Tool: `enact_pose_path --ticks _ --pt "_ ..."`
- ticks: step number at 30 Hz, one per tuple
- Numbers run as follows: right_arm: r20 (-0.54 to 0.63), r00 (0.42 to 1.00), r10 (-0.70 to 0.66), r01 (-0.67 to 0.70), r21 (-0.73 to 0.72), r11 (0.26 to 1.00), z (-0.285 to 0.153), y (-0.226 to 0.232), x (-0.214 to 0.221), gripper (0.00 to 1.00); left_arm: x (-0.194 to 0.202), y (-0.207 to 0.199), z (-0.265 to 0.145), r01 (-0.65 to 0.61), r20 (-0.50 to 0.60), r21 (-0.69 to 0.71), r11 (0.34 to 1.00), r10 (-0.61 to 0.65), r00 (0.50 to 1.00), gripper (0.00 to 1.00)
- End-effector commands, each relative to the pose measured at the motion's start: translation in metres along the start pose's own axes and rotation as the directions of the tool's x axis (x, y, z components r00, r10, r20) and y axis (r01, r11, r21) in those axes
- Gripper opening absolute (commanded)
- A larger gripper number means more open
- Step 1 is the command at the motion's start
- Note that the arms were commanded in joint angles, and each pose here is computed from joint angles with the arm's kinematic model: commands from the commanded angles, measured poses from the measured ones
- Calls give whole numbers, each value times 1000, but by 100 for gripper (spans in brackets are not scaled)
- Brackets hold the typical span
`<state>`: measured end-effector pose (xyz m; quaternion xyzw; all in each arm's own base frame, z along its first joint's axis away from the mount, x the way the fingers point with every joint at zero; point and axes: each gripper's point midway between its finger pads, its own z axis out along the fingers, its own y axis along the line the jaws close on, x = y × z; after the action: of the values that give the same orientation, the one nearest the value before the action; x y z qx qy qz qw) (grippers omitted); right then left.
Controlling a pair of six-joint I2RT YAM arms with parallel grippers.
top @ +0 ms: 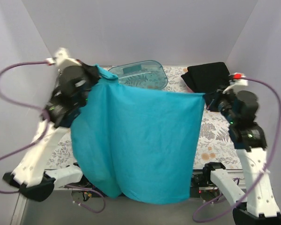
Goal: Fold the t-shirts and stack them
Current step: Flatten the tshirt out
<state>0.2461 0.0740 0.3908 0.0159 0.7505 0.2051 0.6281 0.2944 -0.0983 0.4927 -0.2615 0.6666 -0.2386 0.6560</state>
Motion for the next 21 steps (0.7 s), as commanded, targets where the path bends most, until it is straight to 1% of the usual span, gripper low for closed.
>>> enact_pose_path --ticks 1,2,3,4,5,6,7,8,9,10,11,12,14,15,18,21 --pt "-48 998 41 -37 90 995 37 -35 52 1 102 78 84 -212 -134 -193 958 189 973 0" --pt "-87 995 52 -42 113 993 53 -49 82 1 121 91 100 -229 -183 -176 957 197 963 0" --pt "-113 992 64 -49 137 989 62 -59 102 1 151 96 114 -215 -283 -108 971 177 943 0" --pt "-145 987 75 -52 155 987 76 -68 120 1 177 138 143 -230 -335 -166 959 164 928 0" --pt "-157 984 79 -53 163 985 87 -77 139 1 198 156 158 -241 -376 -174 955 162 912 0" --pt "-151 985 78 -46 203 978 96 -88 146 1 214 170 171 -249 -404 -178 952 160 900 0" --pt "-204 976 81 -35 224 974 110 -99 167 1 227 177 184 -238 -441 -147 960 152 885 0" --pt "-182 981 71 -32 210 977 123 -100 166 1 261 197 204 -256 -511 -154 954 145 847 0" --pt "-202 977 72 -29 207 978 132 -103 173 1 274 202 213 -270 -543 -132 954 158 825 0" --pt "-260 962 78 -20 219 975 145 -111 193 1 291 204 220 -264 -584 -102 959 157 797 0" --pt "-275 959 67 -7 216 976 153 -114 197 1 306 212 234 -277 -605 -97 956 164 779 0" --pt "-299 952 69 -1 221 975 168 -119 203 1 318 213 237 -266 -629 -74 961 162 760 0" --pt "-324 945 51 22 217 976 180 -123 207 1 331 216 247 -269 -646 -62 961 166 745 0" --pt "-334 941 48 28 218 976 191 -125 207 1 332 218 249 -269 -645 -66 961 164 746 0" --pt "-362 932 28 55 215 975 203 -131 214 1 337 226 250 -274 -652 -84 958 155 743 0" --pt "-358 933 22 58 211 976 208 -130 210 1 334 232 246 -271 -655 -113 956 133 744 0"
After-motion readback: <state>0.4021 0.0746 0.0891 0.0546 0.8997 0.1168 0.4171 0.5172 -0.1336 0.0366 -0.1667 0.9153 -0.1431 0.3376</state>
